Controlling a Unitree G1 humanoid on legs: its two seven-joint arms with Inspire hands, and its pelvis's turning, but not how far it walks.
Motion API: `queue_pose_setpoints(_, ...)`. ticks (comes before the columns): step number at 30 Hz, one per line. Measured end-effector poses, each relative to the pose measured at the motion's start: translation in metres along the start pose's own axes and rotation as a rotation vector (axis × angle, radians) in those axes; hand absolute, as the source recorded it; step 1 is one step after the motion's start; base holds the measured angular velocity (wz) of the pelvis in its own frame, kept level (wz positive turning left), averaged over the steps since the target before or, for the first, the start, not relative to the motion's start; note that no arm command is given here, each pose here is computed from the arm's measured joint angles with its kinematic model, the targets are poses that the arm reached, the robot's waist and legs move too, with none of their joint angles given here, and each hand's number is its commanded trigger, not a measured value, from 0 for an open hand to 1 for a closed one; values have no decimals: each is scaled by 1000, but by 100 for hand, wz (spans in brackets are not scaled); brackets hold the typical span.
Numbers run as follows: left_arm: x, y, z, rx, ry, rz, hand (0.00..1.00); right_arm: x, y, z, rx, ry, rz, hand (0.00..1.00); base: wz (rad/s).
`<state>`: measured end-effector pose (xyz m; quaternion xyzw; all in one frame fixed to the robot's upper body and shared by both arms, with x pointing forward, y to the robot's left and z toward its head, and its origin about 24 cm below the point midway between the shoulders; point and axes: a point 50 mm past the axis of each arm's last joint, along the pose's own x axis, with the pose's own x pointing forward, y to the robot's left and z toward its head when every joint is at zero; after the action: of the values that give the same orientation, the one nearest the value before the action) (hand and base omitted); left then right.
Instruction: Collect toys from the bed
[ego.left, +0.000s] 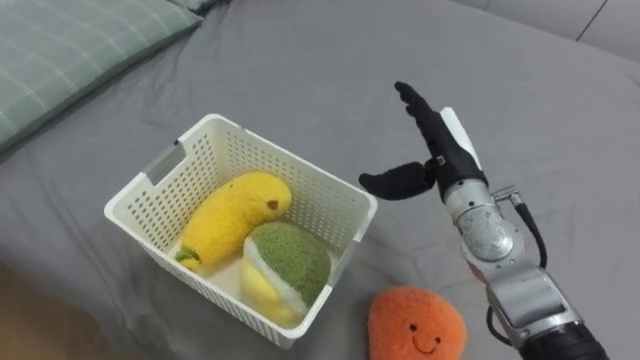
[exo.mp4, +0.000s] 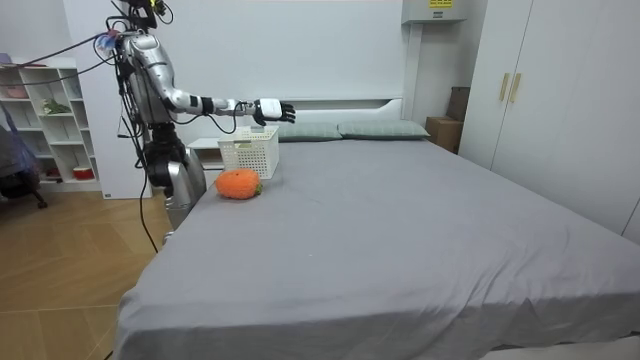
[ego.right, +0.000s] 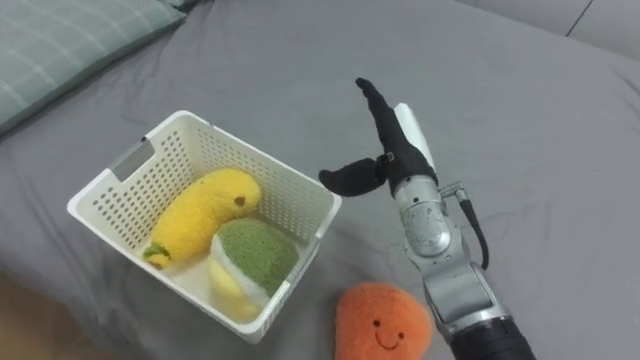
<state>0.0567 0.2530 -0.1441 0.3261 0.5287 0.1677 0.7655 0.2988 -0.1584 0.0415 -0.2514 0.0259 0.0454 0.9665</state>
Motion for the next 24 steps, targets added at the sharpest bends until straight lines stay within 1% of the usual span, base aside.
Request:
queue_pose_setpoints(6,2,3,-1,-22,13,11,0,-6,1,-9,-40,26,-1,0,-12)
queue_pose_setpoints(10,2,2,0,-23,7,4,0,-20,0,-28,-45,90,-12,0,-15)
queue_pose_setpoints(24,-1,-3,2,-39,-7,0,0,-54,3,-69,-6,245,-10,0,-5)
